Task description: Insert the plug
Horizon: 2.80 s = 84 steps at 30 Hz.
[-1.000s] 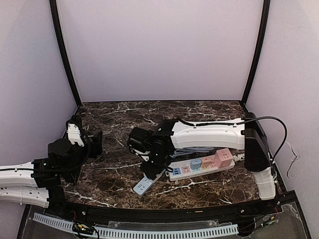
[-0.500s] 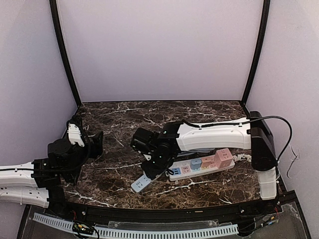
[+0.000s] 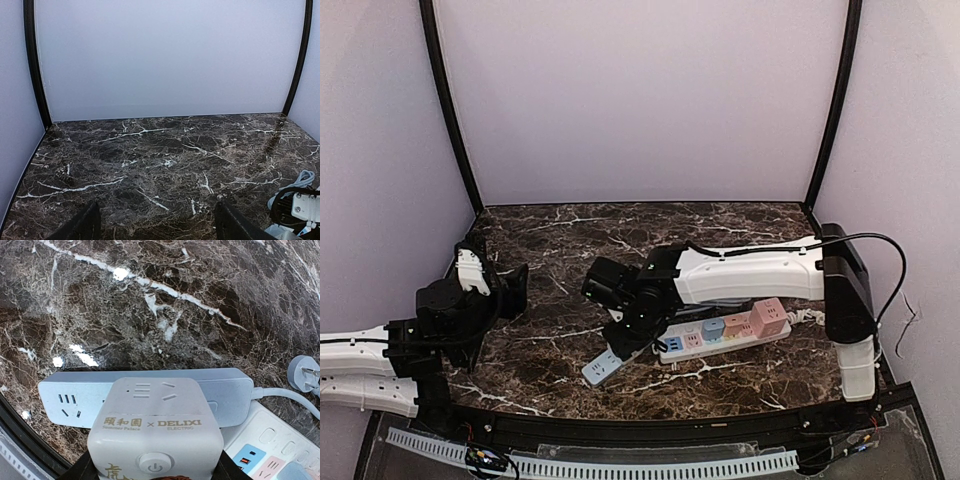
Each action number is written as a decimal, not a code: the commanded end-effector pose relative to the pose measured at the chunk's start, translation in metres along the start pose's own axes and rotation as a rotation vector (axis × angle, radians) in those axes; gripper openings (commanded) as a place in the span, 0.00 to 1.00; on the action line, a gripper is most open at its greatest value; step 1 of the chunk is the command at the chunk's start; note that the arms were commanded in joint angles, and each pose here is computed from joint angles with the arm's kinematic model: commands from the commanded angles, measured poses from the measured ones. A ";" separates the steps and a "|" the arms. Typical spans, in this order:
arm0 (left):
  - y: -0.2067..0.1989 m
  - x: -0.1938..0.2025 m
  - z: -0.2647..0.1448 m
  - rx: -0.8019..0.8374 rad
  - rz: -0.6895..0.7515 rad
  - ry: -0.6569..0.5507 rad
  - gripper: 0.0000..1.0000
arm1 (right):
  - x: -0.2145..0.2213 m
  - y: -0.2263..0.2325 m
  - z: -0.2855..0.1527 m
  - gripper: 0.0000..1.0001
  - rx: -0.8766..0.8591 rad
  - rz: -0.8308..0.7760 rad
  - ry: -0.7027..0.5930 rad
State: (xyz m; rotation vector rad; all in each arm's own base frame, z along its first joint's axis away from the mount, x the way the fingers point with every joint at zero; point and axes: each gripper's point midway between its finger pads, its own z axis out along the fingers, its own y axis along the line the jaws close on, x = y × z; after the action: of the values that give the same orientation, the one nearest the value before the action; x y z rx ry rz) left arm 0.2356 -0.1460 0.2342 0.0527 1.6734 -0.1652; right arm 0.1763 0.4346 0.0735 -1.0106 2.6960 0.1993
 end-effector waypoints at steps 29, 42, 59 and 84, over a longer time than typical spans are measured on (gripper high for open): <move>-0.032 0.008 0.001 0.174 0.026 0.014 0.78 | -0.031 -0.022 -0.035 0.99 0.058 0.041 -0.136; -0.070 0.025 0.009 0.297 0.082 0.100 0.91 | -0.065 -0.102 -0.159 0.99 0.177 0.174 -0.618; -0.044 0.026 0.015 0.148 0.178 0.091 0.99 | 0.010 -0.228 -0.225 0.99 0.278 0.374 -1.021; 0.131 0.001 0.059 -0.554 0.168 0.095 0.99 | 0.077 -0.353 -0.212 0.99 0.506 0.584 -1.148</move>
State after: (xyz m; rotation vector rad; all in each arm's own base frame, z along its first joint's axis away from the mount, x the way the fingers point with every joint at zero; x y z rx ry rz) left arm 0.3032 -0.0561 0.2118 -0.0965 1.7731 0.3275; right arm 0.3100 0.0863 0.2319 0.0879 1.7915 0.1826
